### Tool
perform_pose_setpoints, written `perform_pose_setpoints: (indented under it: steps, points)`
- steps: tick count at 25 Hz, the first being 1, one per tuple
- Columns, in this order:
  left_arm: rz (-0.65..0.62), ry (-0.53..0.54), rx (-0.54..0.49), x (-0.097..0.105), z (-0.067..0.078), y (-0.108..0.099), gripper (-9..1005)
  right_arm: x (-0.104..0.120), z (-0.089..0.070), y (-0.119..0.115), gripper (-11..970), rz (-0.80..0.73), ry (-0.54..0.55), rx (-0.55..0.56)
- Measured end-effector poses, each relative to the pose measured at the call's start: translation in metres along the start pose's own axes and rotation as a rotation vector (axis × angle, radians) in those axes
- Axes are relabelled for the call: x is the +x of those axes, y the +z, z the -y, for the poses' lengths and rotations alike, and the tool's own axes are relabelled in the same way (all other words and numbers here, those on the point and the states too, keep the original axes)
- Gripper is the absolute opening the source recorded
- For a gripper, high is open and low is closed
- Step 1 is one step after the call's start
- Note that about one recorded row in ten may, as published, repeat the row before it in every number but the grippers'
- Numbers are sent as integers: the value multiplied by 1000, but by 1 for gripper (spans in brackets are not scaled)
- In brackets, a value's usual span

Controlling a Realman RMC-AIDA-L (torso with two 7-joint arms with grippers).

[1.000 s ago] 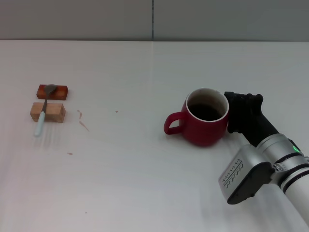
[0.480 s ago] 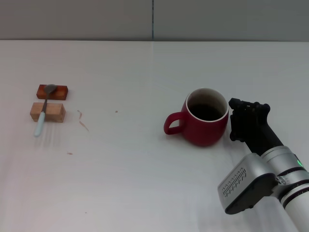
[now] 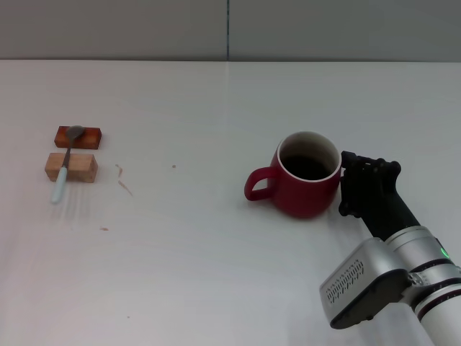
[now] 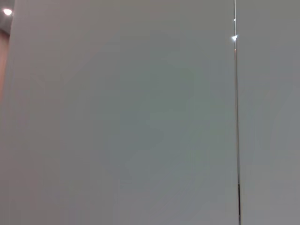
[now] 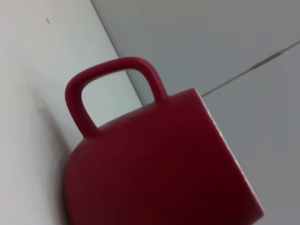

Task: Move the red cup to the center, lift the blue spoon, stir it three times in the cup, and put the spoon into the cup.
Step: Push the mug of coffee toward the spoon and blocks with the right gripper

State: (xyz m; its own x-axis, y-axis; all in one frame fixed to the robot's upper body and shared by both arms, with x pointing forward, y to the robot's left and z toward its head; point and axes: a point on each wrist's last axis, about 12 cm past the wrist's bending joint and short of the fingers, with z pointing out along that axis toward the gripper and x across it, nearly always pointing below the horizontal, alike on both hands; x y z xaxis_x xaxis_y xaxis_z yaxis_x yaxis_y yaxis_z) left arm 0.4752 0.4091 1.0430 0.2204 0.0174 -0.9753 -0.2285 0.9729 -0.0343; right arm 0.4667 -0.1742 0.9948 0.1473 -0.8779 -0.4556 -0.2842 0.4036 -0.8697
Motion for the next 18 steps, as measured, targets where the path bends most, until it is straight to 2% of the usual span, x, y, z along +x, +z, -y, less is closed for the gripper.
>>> perform_pose_setpoints:
  steps: [18]
  points:
    - [4, -3, -4, -1, -3, -1, 676, -19, 6, 28, 13, 39, 17, -44]
